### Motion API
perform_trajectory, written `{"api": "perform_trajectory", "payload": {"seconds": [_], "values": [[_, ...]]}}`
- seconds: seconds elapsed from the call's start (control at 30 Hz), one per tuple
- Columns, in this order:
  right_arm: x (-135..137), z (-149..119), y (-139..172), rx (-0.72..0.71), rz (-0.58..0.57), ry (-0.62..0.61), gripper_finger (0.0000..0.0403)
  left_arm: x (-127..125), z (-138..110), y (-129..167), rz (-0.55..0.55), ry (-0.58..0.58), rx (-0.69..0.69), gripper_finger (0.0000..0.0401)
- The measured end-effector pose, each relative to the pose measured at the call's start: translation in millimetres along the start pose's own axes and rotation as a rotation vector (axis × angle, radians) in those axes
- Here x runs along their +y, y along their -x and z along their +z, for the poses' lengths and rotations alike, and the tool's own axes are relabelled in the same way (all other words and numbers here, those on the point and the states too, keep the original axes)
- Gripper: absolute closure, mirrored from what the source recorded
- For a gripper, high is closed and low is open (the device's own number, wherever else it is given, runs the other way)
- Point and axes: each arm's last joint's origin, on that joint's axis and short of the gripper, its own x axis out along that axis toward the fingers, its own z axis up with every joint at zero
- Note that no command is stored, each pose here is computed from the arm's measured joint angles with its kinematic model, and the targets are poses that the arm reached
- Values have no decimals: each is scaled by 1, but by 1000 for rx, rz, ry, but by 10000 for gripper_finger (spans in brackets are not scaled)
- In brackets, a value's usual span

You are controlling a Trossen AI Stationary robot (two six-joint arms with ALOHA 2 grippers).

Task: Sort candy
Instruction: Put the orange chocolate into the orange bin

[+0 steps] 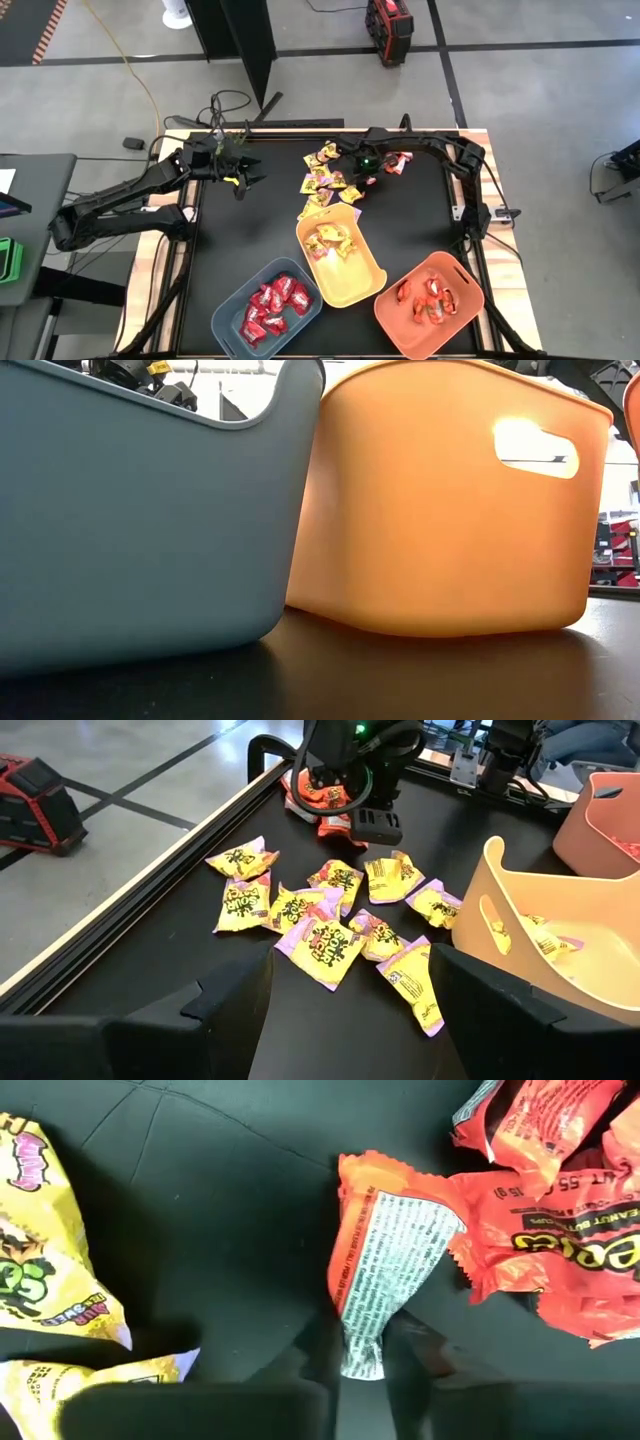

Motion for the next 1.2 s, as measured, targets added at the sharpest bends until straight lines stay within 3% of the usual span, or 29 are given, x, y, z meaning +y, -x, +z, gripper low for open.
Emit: {"api": "perform_trajectory", "payload": {"seconds": [0.13, 0.37, 0.5, 0.67, 0.9, 1.03, 1.2], "values": [[2, -2, 1, -2, 1, 35, 392, 0, 0, 0, 0, 0, 0, 138], [9, -10, 12, -6, -66, 97, 398, 0, 0, 0, 0, 1, 1, 138], [15, -19, 41, -85, -109, 149, 398, 0, 0, 0, 0, 1, 1, 138], [18, -44, 100, -257, -14, 261, 399, 0, 0, 0, 0, 2, 0, 138], [17, -112, 171, -430, 148, 491, 399, 0, 0, 0, 0, -2, 0, 138], [22, -167, 179, -395, 199, 499, 399, 0, 0, 0, 0, -2, 0, 138], [21, -252, 174, -283, 170, 430, 399, 0, 2, 0, 1, -7, -18, 138]]}}
